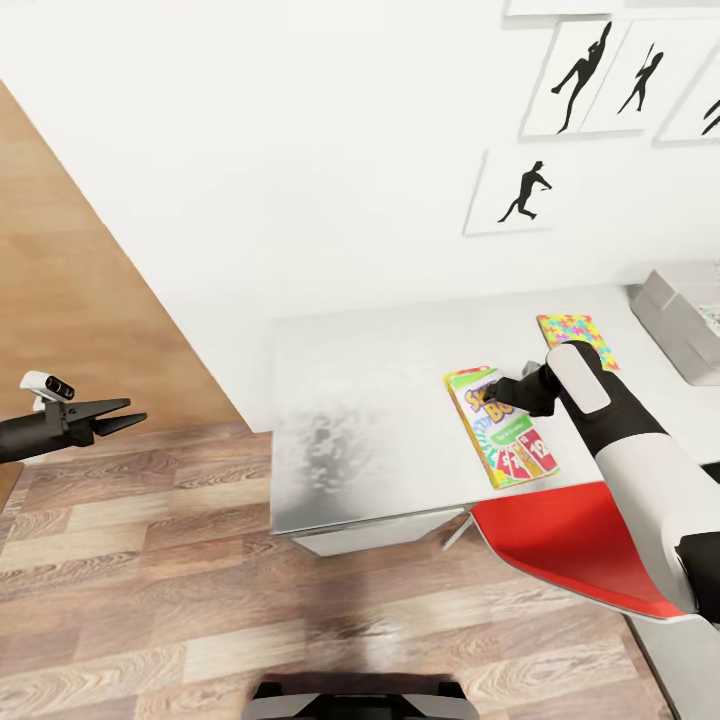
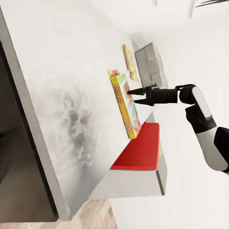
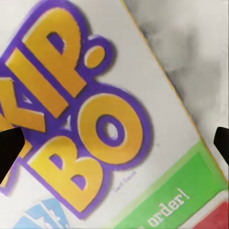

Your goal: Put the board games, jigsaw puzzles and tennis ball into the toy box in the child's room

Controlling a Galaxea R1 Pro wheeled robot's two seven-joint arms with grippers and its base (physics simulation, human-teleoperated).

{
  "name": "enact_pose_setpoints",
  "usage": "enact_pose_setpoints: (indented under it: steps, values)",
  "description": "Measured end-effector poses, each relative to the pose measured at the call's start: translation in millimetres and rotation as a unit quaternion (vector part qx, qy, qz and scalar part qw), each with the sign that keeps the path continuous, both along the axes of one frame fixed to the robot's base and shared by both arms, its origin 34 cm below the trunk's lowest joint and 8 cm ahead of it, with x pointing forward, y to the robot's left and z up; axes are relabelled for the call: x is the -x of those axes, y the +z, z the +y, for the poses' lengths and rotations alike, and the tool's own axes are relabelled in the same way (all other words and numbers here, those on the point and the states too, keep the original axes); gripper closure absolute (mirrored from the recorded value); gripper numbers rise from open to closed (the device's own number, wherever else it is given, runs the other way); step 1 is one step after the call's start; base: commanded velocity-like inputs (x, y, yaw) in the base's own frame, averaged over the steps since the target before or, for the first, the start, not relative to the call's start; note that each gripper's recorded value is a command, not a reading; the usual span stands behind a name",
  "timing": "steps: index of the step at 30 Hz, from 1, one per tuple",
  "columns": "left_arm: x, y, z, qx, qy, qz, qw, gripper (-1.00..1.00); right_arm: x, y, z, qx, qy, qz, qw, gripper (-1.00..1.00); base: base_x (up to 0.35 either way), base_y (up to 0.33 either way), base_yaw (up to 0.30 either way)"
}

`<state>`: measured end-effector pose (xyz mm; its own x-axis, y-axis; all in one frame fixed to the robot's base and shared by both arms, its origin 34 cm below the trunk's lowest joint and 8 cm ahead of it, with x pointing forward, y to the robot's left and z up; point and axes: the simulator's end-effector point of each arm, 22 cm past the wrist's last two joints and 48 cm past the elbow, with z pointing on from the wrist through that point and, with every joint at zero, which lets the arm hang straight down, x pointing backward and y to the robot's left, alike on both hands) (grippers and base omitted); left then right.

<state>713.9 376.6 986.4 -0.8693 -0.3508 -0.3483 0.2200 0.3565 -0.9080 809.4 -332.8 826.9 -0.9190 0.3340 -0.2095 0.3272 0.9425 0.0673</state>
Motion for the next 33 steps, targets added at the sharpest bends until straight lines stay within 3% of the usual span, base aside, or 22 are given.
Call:
enact_pose_setpoints:
  steps: [33]
  values:
    - [0.6, -7.7, -0.2, 0.003, 0.001, 0.015, 0.9999, -1.0, -5.7, -0.1, 5.0, 0.002, 0.009, -0.009, 0.9999, -1.0, 0.0, -0.005, 0.0]
